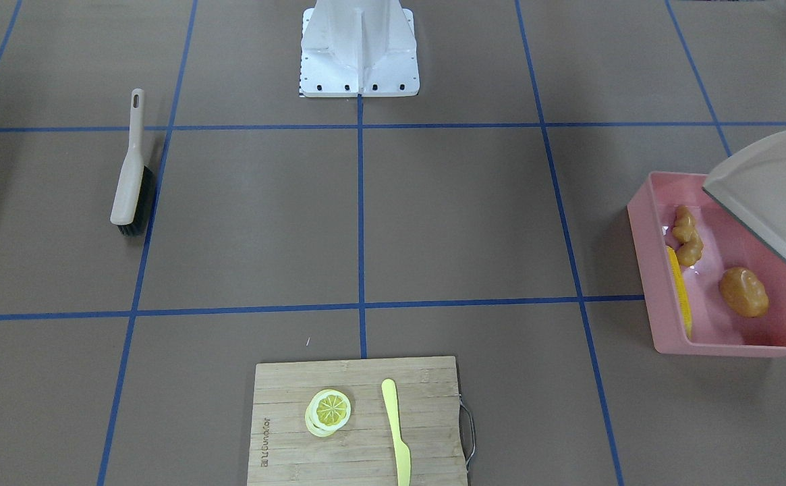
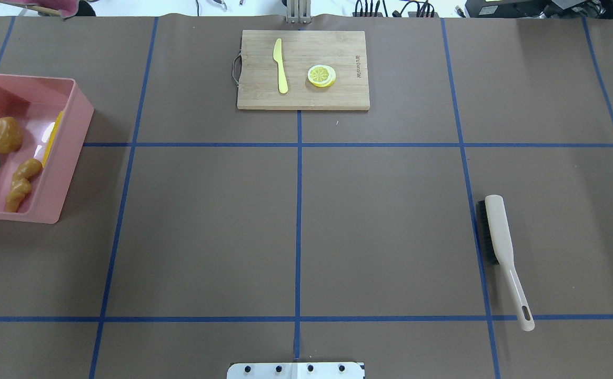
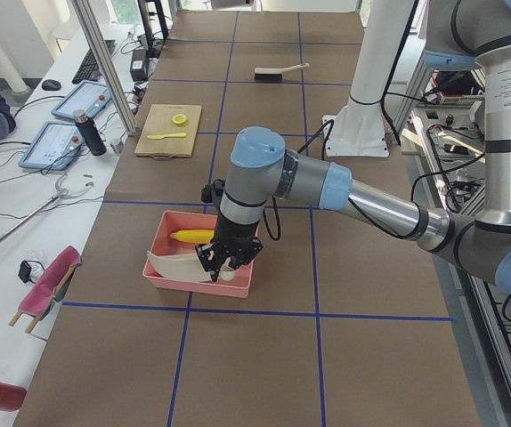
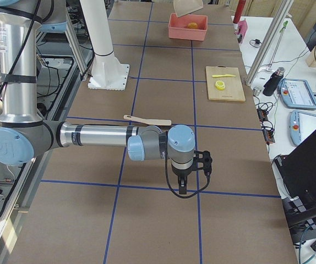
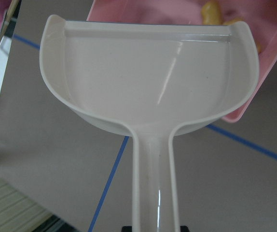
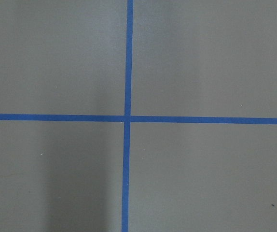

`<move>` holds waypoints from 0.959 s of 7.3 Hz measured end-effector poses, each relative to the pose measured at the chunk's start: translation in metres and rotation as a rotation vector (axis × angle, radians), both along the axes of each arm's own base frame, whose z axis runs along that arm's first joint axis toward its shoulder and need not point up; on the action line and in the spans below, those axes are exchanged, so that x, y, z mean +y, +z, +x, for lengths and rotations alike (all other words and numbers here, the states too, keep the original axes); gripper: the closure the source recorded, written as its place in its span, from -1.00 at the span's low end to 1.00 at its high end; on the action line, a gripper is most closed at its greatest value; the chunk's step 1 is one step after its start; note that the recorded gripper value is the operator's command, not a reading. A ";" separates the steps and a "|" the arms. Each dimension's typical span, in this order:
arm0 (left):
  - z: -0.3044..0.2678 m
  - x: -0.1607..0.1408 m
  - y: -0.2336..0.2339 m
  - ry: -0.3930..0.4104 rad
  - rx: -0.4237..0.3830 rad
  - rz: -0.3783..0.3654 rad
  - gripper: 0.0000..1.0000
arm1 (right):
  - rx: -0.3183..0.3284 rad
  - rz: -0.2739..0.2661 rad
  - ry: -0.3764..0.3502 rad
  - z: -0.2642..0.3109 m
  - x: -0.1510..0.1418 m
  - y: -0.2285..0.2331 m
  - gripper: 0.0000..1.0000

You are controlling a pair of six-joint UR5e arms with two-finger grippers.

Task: Sweep and dump trash into bin
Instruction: 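Lower the empty dustpan back onto the table with the left gripper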

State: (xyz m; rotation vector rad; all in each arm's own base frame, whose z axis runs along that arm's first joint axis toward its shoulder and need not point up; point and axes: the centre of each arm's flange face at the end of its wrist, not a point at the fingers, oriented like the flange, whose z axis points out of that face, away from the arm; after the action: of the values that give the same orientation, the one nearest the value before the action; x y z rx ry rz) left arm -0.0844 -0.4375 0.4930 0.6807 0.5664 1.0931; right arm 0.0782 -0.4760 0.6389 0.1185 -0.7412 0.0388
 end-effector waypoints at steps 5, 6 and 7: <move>0.190 -0.037 -0.104 0.254 0.223 0.141 1.00 | -0.001 -0.009 0.005 0.000 0.002 0.003 -1.00; 0.235 -0.038 -0.122 0.261 0.247 0.159 1.00 | -0.004 -0.021 0.005 0.000 0.003 0.008 -1.00; 0.281 -0.038 -0.131 0.253 0.266 0.171 1.00 | -0.007 -0.031 0.004 0.000 0.004 0.011 -1.00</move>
State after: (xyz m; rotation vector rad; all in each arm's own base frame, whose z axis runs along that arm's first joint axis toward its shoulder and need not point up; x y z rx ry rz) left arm 0.1967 -0.4752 0.3622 0.9296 0.8097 1.3070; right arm 0.0779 -0.4721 0.6496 0.0905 -0.7466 0.0548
